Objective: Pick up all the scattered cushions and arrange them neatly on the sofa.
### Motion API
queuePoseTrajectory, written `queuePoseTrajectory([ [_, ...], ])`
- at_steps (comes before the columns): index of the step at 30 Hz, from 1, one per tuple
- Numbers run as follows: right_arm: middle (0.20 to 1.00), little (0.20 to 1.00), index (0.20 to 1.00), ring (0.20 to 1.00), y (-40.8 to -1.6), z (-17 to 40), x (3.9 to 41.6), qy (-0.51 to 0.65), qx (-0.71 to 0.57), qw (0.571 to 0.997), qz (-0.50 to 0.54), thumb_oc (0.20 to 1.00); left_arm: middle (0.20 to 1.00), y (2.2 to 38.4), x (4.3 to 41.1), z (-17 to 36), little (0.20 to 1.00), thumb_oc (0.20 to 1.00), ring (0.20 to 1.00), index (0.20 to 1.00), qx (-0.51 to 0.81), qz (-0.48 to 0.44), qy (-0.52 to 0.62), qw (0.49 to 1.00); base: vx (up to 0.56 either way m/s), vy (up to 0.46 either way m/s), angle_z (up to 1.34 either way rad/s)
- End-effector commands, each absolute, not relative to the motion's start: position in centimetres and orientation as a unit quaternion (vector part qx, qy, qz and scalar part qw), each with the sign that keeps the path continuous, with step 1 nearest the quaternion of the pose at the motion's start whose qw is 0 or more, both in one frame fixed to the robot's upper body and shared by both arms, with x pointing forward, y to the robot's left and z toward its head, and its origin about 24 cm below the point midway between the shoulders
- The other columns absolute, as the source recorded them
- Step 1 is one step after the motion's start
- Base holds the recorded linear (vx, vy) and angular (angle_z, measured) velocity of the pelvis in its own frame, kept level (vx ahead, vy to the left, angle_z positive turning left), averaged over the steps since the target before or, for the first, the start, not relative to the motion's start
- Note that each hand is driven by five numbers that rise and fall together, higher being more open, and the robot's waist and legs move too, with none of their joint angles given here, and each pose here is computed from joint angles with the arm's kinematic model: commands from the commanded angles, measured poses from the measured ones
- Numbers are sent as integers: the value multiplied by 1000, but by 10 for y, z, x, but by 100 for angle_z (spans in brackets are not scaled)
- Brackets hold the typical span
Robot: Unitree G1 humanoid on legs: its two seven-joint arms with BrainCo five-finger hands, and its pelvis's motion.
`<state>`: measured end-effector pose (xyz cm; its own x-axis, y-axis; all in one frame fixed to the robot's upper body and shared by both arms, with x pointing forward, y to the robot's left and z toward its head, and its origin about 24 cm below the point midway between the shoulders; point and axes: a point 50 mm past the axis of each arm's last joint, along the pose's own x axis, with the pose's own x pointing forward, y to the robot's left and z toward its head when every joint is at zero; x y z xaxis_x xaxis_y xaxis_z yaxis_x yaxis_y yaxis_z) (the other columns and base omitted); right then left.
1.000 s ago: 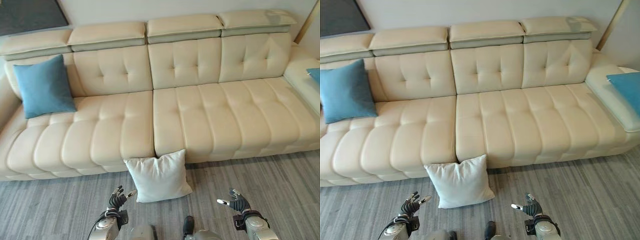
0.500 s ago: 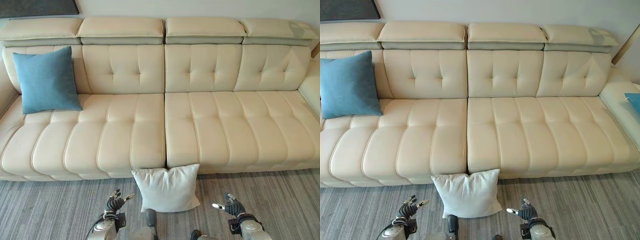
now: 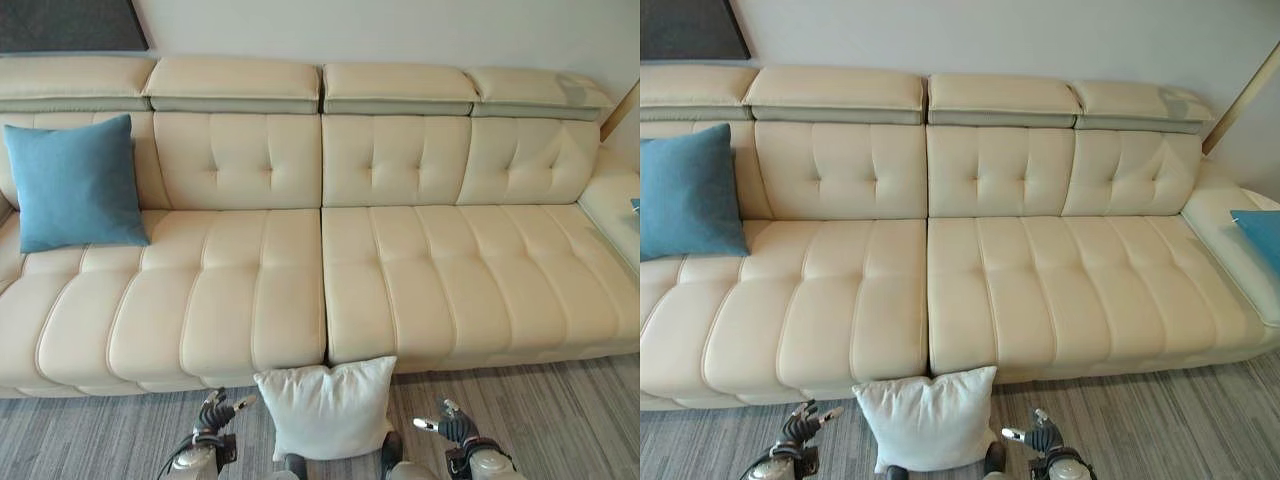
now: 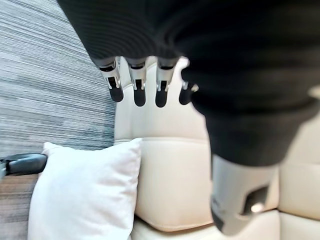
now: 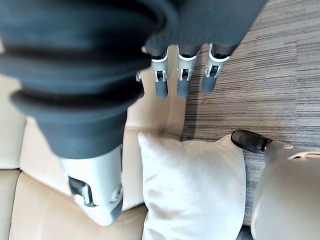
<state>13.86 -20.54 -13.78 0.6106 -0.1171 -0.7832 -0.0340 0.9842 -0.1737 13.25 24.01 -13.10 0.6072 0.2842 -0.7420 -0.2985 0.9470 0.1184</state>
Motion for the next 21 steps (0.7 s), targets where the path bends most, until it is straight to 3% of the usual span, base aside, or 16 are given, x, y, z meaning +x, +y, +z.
queuePoseTrajectory([
  [1,1000,1000,1000,1000,-225,-124,164,402,-122,907,-35,1000,1000,235,161,-123,1000,1000,1000,1000,-13,154,379,912,97,-163,15],
  [10,1000,1000,1000,1000,-218,-132,168,428,-104,897,-47,1000,1000,230,138,-146,1000,1000,1000,1000,-38,199,463,863,-16,-30,3],
  [21,1000,1000,1000,1000,-226,-29,312,229,-141,957,-104,1000,1000,266,288,-43,1000,1000,1000,1000,117,196,271,935,-119,38,12],
])
